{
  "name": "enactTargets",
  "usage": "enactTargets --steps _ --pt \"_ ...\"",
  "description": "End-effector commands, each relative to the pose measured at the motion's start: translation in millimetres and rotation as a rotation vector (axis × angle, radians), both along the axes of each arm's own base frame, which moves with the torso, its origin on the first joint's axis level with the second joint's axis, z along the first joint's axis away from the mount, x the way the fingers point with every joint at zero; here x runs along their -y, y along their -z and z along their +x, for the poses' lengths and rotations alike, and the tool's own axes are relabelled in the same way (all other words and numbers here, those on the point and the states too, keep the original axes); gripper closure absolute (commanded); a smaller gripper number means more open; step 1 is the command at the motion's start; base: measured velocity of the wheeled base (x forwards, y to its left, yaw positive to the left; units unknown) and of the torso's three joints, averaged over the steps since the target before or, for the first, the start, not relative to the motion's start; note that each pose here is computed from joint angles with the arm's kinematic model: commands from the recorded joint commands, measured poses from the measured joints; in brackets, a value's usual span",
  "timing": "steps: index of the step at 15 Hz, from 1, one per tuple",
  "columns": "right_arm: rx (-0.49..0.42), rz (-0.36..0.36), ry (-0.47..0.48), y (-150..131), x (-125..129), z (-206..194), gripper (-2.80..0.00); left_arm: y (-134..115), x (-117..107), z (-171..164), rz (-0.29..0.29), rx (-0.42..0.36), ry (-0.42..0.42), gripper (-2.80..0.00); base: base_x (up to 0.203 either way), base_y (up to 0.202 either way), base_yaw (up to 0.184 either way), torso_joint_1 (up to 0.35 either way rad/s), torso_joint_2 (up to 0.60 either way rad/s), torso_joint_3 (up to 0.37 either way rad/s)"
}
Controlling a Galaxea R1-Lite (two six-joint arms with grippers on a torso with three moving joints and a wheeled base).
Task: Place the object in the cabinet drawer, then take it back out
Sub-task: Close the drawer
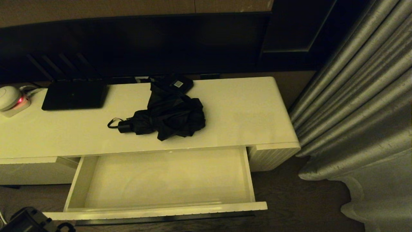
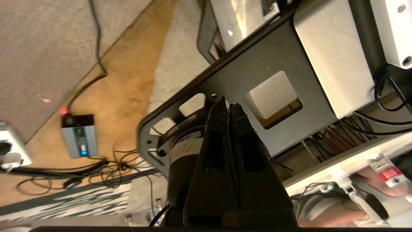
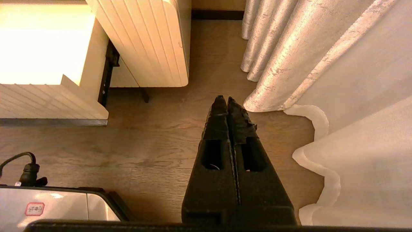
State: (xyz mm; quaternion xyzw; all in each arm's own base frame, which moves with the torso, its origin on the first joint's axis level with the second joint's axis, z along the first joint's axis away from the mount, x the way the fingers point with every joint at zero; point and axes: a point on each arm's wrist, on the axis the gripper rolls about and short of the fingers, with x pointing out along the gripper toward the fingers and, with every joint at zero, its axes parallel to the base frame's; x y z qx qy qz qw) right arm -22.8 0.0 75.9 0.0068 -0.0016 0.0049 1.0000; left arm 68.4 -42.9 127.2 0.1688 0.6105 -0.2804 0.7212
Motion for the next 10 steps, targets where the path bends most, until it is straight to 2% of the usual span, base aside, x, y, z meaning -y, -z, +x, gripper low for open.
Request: enactTargets --steps 1,3,8,10 --pt "0.001 0.000 -0.001 -0.1 0.0 0.0 0.00 13.4 -0.6 -1.2 -0.002 -0.007 0.000 0.00 0.000 0.000 0.000 0.000 0.00 0.000" --pt "-0.002 0.000 -0.001 0.0 0.0 0.1 0.00 24.5 0.8 1.0 -0.040 0.053 -0.005 0.00 0.000 0.000 0.000 0.000 0.00 0.000" --pt "-0.001 0.000 0.000 0.0 0.0 0.1 0.00 35.1 6.3 10.7 -0.010 -0.005 -0.012 0.00 0.000 0.000 0.000 0.000 0.00 0.000" --pt "-0.002 0.000 -0.001 0.1 0.0 0.1 0.00 40.7 10.5 18.1 -0.038 0.041 -0.022 0.00 0.000 0.000 0.000 0.000 0.00 0.000"
